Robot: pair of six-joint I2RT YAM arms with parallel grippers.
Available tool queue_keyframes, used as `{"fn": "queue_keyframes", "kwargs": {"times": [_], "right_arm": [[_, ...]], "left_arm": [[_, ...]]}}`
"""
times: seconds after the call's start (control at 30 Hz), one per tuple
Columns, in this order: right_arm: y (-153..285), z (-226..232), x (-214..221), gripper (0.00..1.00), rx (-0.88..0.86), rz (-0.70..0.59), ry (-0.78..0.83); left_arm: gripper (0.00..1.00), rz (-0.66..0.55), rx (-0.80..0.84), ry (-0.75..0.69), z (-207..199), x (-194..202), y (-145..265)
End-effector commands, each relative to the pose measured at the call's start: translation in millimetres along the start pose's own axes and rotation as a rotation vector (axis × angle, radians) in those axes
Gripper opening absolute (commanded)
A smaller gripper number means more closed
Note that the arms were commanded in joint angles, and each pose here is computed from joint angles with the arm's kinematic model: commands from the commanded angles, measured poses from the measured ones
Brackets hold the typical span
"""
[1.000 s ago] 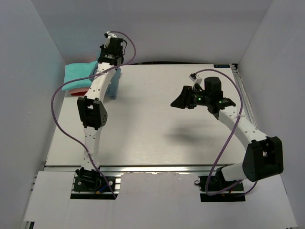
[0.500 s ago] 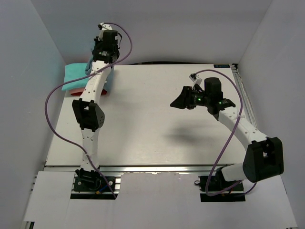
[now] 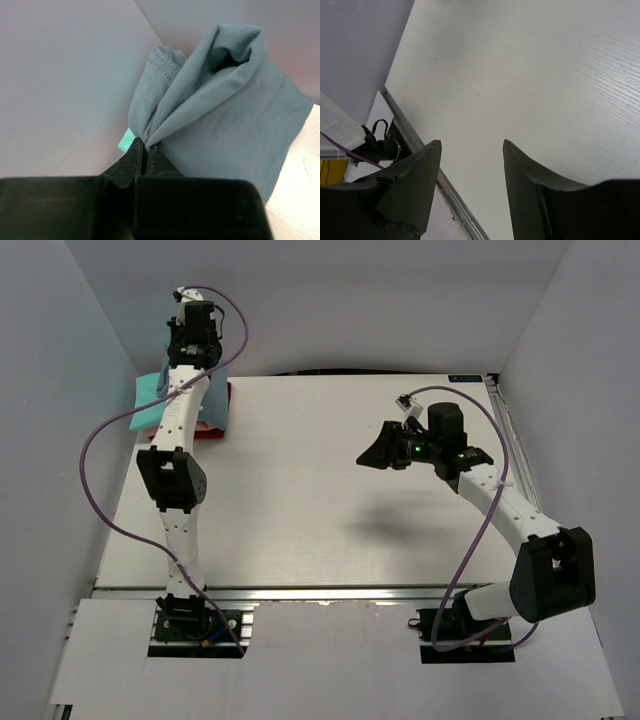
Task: Fold and stack the t-shirts
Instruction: Put the neatly folded tshirt into the corner of the board with the left arm
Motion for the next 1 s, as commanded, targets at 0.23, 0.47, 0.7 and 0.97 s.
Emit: {"fn": "queue_keyframes", "kwargs": {"times": [0.23, 0.47, 0.7, 0.97], "right_arm": [[-11, 5, -4, 0.59, 0.007, 0.029, 0.0], [-18, 13, -6, 0.59, 0.007, 0.046, 0.004], [-28, 20, -3, 0.59, 0.007, 0.071, 0.006], [-39, 18, 7, 0.59, 0.021, 0.106, 0.0]], "left_arm": [[0.0, -0.174, 0.07, 0.252, 74, -62, 15], [0.0, -0.171, 0.052, 0.292, 99, -57, -10], [0.0, -0.151, 0.042, 0.302, 105, -46, -34], [0.0, -0.101, 0.087, 0.274, 94, -19, -69]]}}
Point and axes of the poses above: each gripper's point midway between its finger pads, its own y axis back along the fingers, its own z axis along the line the jaws close on, x = y × z, the point moved 8 cm from there along y, back along the fingers, and after that the axes turned 2 degrees about y, right-handed, at the moved point
